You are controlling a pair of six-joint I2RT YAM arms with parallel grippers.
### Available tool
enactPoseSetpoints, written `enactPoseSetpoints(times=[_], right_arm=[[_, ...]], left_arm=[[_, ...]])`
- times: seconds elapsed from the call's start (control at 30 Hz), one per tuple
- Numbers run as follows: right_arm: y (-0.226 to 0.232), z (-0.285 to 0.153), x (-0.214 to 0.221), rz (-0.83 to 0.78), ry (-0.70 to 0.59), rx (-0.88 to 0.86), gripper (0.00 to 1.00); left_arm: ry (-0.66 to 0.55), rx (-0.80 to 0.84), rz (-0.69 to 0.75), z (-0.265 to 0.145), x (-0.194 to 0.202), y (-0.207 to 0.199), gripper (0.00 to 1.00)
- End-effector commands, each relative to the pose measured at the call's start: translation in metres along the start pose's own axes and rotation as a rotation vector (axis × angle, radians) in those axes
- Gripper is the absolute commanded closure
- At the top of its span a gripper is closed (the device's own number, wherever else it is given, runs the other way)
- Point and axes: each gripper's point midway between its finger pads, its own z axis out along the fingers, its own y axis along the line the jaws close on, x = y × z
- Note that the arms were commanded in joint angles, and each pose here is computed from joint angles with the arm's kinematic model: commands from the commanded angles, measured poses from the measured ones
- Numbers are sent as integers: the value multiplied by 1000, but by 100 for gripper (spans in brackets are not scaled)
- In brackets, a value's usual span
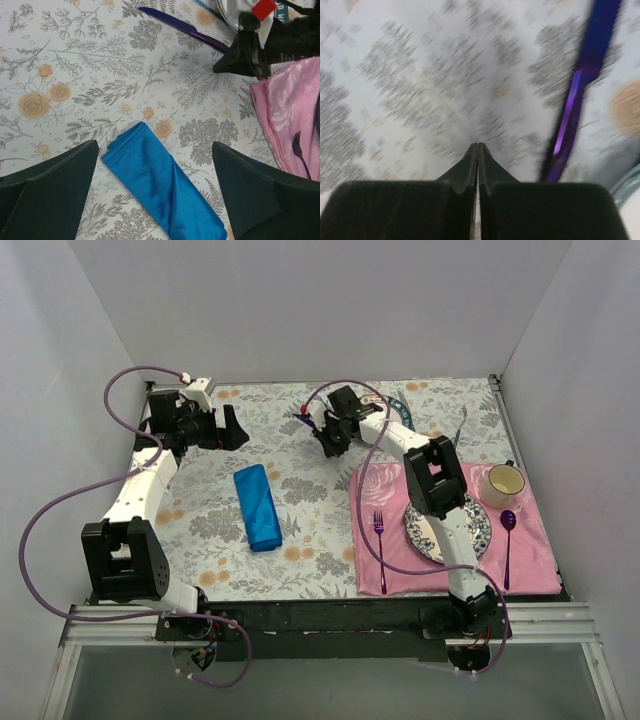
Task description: Fold the napkin into a case and place the utensils inside
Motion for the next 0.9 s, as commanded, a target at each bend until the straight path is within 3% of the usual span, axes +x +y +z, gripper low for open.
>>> enactPoseSetpoints(times=[0.0, 0.13, 0.23, 0.37, 0.43, 0.57, 0.87], right_arm=[[80, -37, 40, -24, 199, -164, 97], [91, -46, 45, -49, 228, -150, 92], [74, -50, 16, -53, 160, -92, 77], [33, -53, -35, 14, 14, 3, 34], [18, -48, -48, 21, -43, 32, 26], [-8, -43, -62, 42, -120, 83, 26], [-49, -16, -55, 51, -151, 150, 28]], left_arm=[[-43, -11, 37, -16, -6, -7, 2], [-53, -3, 30, -20, -4, -12, 2], [-64, -2, 32, -23, -3, -14, 2], [-63, -10, 30, -25, -1, -14, 2], [-65, -13, 32, -25, -2, -13, 2], [-64, -18, 34, -24, -3, -12, 2], [-59, -22, 29, -24, -4, -11, 2]])
